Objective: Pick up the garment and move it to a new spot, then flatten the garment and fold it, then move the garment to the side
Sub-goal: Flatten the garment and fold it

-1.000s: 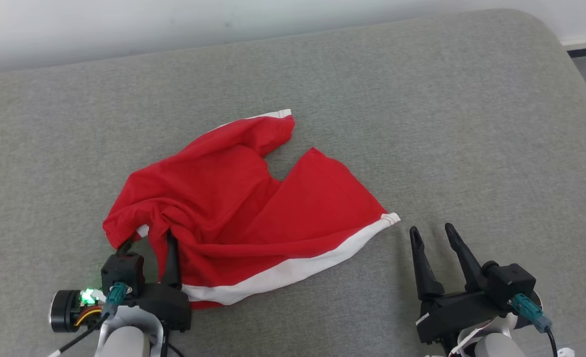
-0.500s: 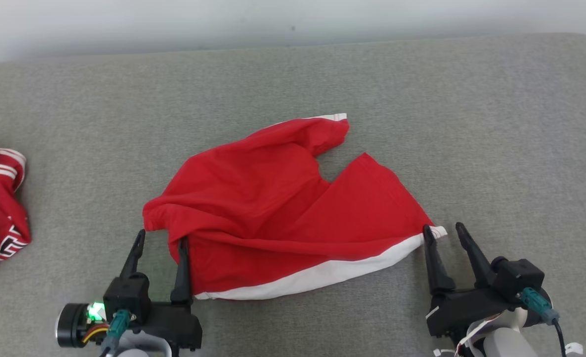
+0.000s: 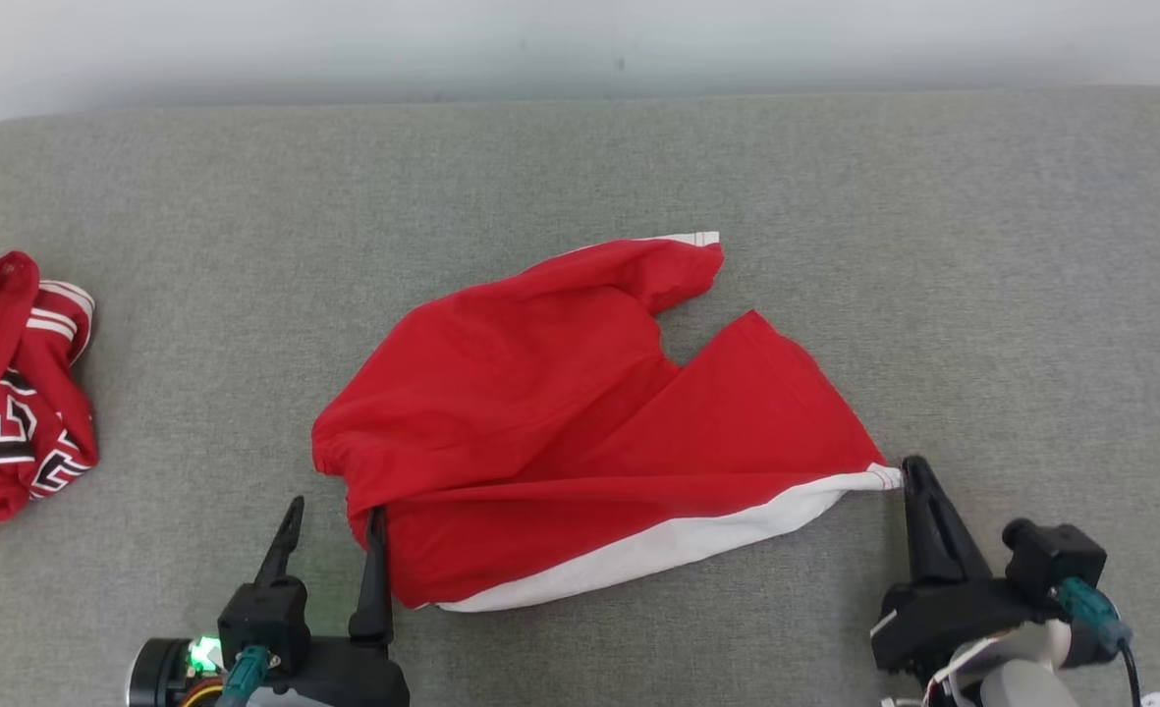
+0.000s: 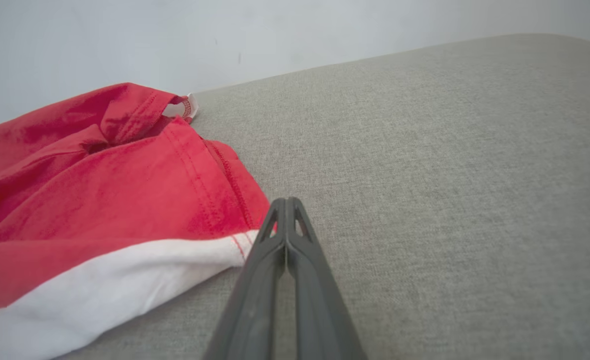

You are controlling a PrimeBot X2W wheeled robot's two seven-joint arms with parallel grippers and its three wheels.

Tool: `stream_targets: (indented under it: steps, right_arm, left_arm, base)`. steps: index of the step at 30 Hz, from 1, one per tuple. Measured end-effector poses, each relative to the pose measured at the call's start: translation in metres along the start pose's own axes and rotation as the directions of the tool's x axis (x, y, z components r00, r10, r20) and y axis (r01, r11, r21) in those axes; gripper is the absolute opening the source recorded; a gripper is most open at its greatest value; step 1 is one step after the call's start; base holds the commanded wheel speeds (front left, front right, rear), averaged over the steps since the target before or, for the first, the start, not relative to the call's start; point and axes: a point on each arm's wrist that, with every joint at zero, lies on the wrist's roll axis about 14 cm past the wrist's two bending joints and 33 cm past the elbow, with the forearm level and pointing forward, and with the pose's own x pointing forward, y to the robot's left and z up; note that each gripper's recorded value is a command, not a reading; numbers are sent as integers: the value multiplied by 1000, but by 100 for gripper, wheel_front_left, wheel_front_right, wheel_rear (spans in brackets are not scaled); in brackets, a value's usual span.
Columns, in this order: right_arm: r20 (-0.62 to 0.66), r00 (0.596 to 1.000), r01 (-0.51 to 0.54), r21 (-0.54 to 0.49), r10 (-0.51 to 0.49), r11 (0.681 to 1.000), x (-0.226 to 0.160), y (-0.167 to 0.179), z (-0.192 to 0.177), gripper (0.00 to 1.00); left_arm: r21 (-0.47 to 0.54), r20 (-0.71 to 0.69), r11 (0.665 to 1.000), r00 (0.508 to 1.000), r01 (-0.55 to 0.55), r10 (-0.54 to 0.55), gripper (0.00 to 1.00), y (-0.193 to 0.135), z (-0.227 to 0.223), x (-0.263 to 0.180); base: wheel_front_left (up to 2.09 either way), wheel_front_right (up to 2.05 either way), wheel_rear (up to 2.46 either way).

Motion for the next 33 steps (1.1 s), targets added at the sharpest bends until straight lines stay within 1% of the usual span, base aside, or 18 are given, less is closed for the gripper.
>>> stream_targets:
  steps: [3,7,8,9,10,11,19,23,29,33]
  right_arm:
    - [-11,1000,13,0,-13,1000,-10,-5,-4,0]
    - [4,1000,30,3,-30,1000,-17,-9,1,0]
    - [4,1000,31,4,-31,1000,-19,-9,0,7]
    - [5,999,32,5,-33,999,-20,-9,1,47]
    - [9,999,35,8,-35,999,-21,-10,2,93]
    - [12,999,35,9,-35,999,-22,-10,3,100]
    - [13,1000,17,9,-17,1000,-17,-5,3,100]
    - [11,1000,14,9,-14,1000,-16,-4,2,100]
    - [6,1000,12,15,-12,1000,-15,-2,0,100]
    - [5,1000,-13,17,13,1000,-11,7,0,100]
  left_arm:
    - [-6,-1,1000,1000,13,-13,100,-5,0,1]
    - [-13,-5,999,1000,29,-29,100,-11,-1,4]
    - [-14,-3,999,999,33,-33,100,-13,0,6]
    - [-14,1,999,999,38,-38,100,-15,2,8]
    - [-13,6,999,999,43,-43,100,-16,4,11]
    - [-12,11,999,999,49,-48,100,-18,6,14]
    - [-7,-4,998,998,60,-60,100,-22,4,30]
    - [-32,-14,998,998,56,-56,100,-23,0,30]
    - [-89,-3,995,999,36,-37,100,-22,2,16]
    - [-115,9,991,998,61,-60,100,-28,4,3]
  base:
    - [0,0,0]
    - [0,0,0]
    - [0,0,0]
    - [0,0,0]
    - [0,0,0]
    - [0,0,0]
    - [0,0,0]
    - [0,0,0]
    - [0,0,0]
    - [0,0,0]
